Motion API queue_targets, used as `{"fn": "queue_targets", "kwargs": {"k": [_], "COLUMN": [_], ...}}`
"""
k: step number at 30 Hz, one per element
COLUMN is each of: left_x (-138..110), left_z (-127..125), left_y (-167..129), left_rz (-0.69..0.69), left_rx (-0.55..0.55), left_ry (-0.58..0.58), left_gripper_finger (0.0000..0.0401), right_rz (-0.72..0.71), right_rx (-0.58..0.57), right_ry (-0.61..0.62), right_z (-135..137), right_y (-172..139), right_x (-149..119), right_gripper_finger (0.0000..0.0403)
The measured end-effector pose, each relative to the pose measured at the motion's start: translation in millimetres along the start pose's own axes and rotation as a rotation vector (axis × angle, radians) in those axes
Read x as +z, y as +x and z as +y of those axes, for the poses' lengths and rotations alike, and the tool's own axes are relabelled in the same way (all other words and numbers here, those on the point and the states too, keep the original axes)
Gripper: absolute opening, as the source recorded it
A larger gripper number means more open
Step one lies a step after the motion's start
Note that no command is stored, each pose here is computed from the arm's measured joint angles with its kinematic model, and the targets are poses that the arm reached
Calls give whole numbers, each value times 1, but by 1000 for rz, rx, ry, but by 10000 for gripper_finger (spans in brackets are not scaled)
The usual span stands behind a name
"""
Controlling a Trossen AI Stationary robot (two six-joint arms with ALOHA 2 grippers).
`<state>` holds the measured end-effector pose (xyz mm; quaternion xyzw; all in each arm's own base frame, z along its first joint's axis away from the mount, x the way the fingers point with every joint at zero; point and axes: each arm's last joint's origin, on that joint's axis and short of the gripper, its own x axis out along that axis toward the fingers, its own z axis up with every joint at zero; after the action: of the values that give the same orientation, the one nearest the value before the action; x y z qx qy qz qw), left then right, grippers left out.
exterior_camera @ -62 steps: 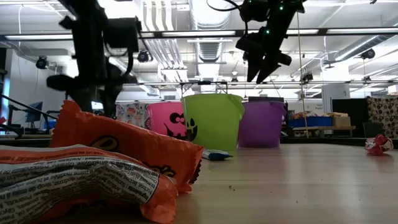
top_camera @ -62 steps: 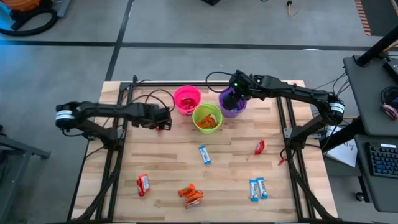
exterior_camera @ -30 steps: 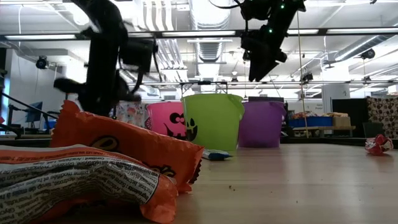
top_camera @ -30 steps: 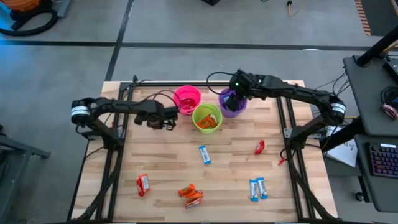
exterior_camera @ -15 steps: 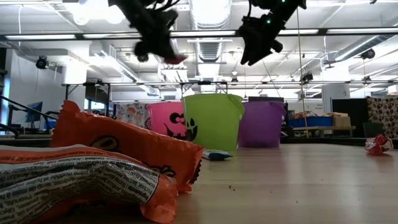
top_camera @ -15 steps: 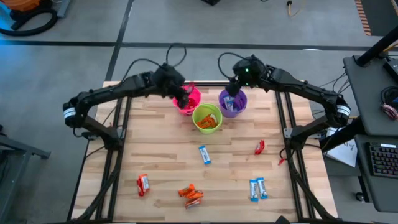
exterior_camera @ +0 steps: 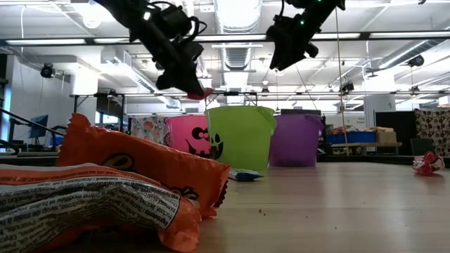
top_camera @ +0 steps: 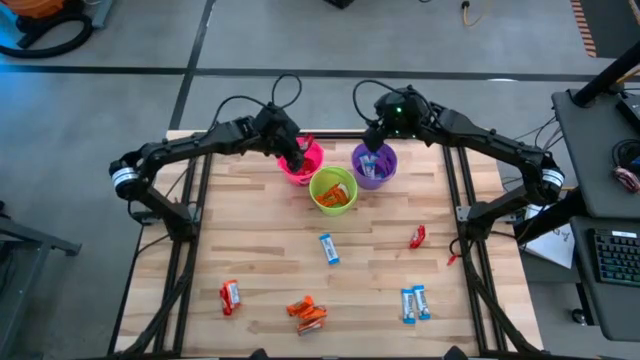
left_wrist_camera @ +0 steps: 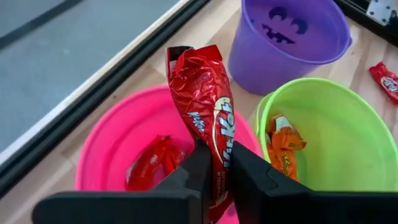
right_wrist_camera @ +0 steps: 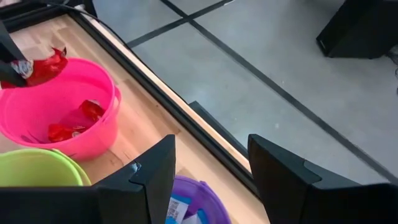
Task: Sort candy
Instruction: Put the red candy into the pink bin
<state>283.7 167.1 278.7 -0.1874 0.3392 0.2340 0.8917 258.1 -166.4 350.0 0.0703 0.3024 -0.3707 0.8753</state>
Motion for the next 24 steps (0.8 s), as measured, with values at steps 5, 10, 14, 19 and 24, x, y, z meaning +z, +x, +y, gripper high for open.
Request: {"fn": "queue_targets", "kwargs": {"k": [5, 10, 14, 19, 24], "left_x": [1, -2, 0, 1, 15], "left_z": [1, 6, 6, 5, -7], "left_y": [0, 0, 0, -5, -23], "left_rz": [-7, 9, 14, 7, -49], "left_rx": [42, 113, 86, 77, -56], "left_ry": [-15, -40, -36, -39, -58], "left_gripper_finger": [44, 81, 112, 137, 141], "right_rz": [0, 0, -4, 64, 297], "right_rx": [0, 0, 0, -7, 86], "right_ry": [64, 81, 92, 147, 314], "right_z": [0, 0, 0, -1, 1], "right_y": [0, 0, -2, -3, -8], "right_x": [0, 0, 0, -6, -26], "right_gripper_finger": [192, 192, 192, 192, 192]}}
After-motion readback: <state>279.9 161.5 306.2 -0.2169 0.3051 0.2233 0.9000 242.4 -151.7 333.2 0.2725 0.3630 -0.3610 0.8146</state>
